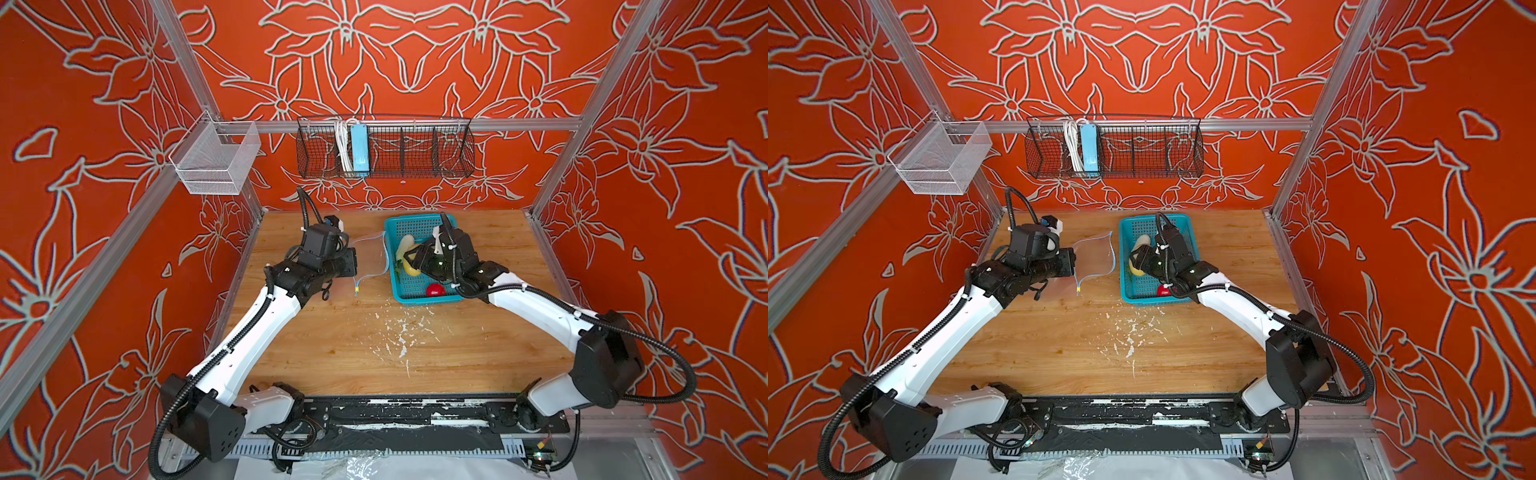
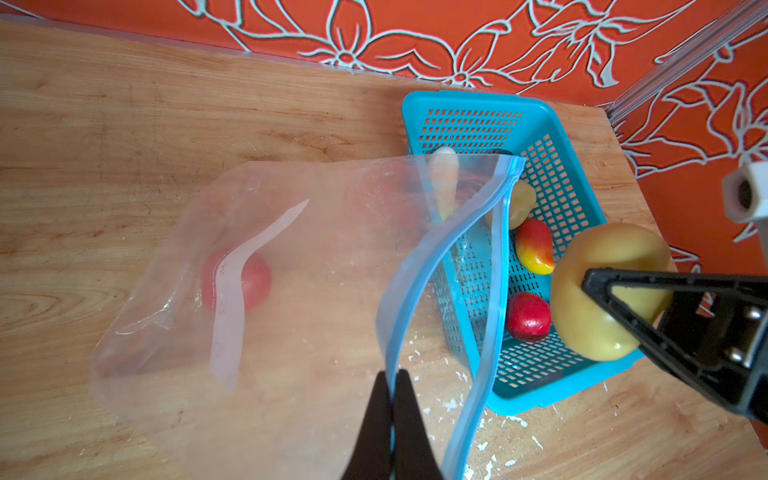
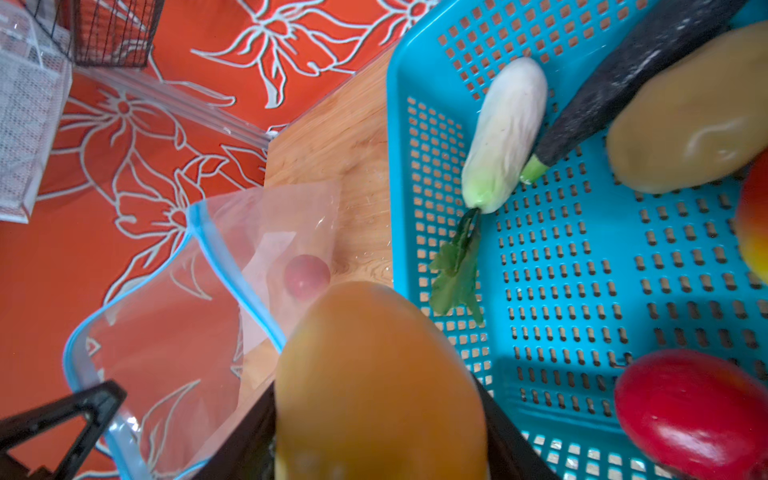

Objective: Place the food in the zip-top bag and seal the zipper
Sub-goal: 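Carry the held yellow potato toward the bag opening beside the left gripper, then lower the yellow potato into the bag mouth held by the left gripper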

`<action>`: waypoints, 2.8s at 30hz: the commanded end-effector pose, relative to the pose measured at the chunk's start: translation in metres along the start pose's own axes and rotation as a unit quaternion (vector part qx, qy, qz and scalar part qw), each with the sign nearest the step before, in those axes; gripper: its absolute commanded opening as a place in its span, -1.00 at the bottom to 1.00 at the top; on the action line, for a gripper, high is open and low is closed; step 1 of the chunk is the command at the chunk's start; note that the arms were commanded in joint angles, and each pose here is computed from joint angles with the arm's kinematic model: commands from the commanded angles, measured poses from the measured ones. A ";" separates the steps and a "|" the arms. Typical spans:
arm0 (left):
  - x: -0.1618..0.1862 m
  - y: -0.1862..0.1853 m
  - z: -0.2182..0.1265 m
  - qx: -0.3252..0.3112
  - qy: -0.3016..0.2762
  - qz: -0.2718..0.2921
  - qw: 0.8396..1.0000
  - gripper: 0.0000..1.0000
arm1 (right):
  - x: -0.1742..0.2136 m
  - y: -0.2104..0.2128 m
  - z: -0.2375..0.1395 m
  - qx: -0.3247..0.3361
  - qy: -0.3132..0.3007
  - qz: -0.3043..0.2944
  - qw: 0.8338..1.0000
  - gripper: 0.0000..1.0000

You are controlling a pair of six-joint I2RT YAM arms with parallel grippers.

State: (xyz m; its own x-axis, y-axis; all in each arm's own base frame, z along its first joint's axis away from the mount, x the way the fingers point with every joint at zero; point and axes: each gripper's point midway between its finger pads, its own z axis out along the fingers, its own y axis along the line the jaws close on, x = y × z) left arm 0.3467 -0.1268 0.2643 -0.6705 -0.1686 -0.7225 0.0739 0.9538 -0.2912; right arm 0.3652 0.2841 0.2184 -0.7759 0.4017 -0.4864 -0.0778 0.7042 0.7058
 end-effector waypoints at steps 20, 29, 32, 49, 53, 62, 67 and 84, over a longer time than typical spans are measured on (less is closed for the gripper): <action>0.001 0.002 0.003 -0.001 0.002 -0.004 1.000 -1.00 | 0.004 0.102 0.007 -0.102 -0.028 -0.136 0.985 -0.15; 0.001 0.001 0.003 0.002 0.004 -0.003 1.000 -1.00 | 0.016 0.119 0.030 -0.114 -0.016 -0.150 0.982 -0.16; 0.001 0.000 0.002 0.004 0.003 -0.004 1.000 -1.00 | 0.020 0.121 0.038 -0.113 -0.009 -0.155 0.981 -0.16; 0.000 0.000 0.000 0.006 0.002 -0.005 1.000 -1.00 | 0.042 0.115 0.067 -0.081 0.014 -0.170 0.982 -0.16; 0.000 -0.001 0.000 0.007 0.003 -0.006 1.000 -1.00 | 0.049 0.113 0.070 -0.075 0.021 -0.175 0.981 -0.16; 0.001 -0.001 0.001 0.008 0.004 -0.006 1.000 -1.00 | 0.056 0.110 0.070 -0.063 0.032 -0.181 0.981 -0.01; 0.001 -0.001 0.001 0.007 0.003 -0.006 1.000 -1.00 | 0.057 0.114 0.068 -0.069 0.038 -0.184 0.980 0.20; 0.000 -0.001 -0.001 0.008 0.001 -0.006 1.000 -1.00 | 0.054 0.116 0.053 -0.072 0.034 -0.183 0.980 0.49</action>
State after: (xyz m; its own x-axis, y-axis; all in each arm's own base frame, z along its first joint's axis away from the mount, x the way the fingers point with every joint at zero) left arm 0.3461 -0.1295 0.2633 -0.6769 -0.1671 -0.7168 0.0832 0.9503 -0.3001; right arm 0.3527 0.4214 0.2313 -0.7335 0.0866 -0.6742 -0.4306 0.7082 0.5595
